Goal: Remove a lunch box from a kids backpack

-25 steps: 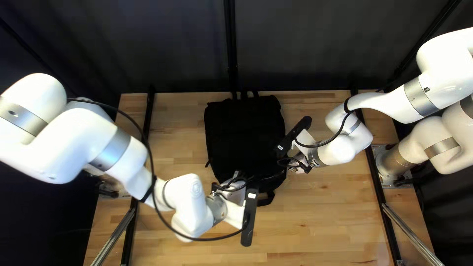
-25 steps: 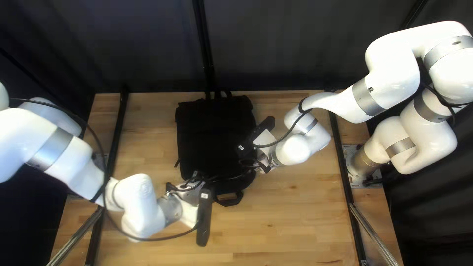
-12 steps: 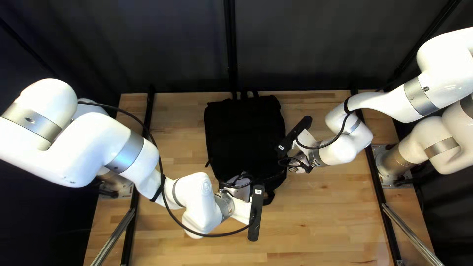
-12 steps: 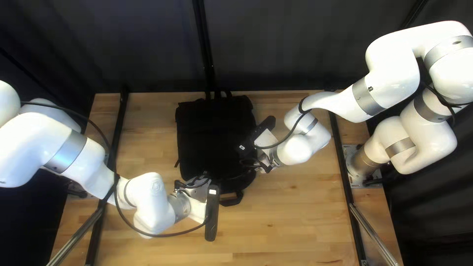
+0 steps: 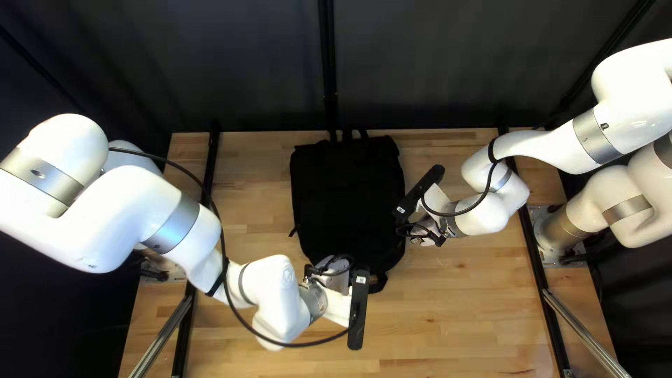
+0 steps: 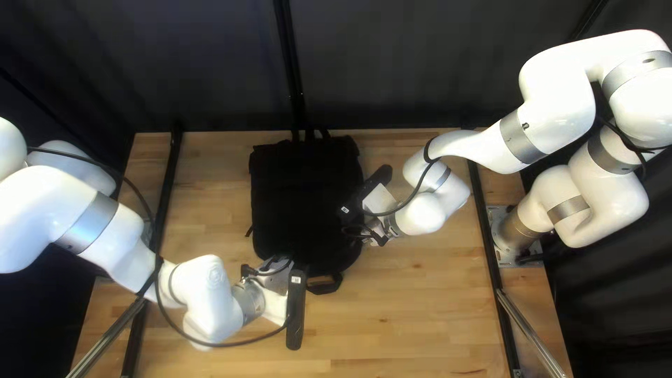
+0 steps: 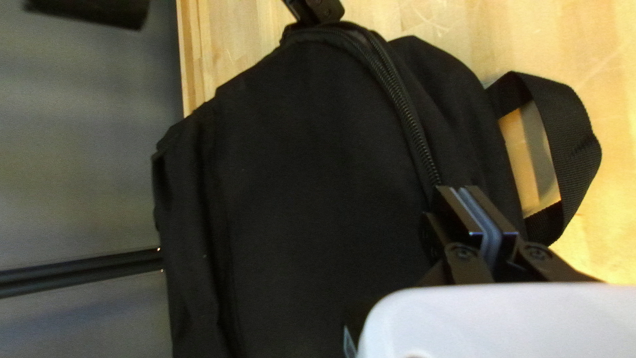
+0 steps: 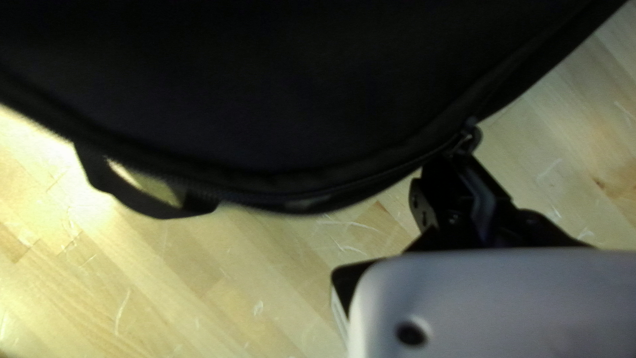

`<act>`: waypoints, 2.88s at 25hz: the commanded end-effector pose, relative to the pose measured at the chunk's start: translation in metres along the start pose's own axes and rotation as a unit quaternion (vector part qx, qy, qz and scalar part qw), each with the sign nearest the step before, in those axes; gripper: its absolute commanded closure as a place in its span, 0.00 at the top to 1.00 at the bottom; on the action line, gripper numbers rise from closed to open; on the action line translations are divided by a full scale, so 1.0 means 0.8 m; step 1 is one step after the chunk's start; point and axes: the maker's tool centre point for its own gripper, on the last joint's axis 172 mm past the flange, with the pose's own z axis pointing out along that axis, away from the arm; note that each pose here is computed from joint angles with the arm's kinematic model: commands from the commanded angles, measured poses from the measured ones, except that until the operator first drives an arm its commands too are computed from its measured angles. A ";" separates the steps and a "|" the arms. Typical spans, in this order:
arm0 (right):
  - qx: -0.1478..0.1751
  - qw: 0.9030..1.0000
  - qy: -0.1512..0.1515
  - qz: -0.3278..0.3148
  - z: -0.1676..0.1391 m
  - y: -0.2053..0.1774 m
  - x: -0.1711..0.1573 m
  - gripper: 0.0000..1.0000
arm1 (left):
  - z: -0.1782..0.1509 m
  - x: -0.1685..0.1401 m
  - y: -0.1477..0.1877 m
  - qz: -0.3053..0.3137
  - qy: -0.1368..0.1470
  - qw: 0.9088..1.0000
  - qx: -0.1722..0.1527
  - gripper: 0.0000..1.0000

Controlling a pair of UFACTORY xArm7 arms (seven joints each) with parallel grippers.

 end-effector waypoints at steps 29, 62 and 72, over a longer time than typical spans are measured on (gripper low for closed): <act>0.003 1.000 0.014 -0.028 0.001 0.005 -0.001 0.00 | -0.063 0.042 0.031 0.030 0.029 0.999 -0.023 0.00; -0.010 1.000 -0.017 -0.024 -0.003 0.004 -0.007 0.00 | -0.080 0.027 -0.037 -0.055 -0.021 0.996 -0.059 0.00; -0.002 0.999 -0.018 -0.026 -0.004 0.002 -0.009 1.00 | -0.052 -0.001 -0.087 -0.112 -0.041 0.989 -0.085 0.00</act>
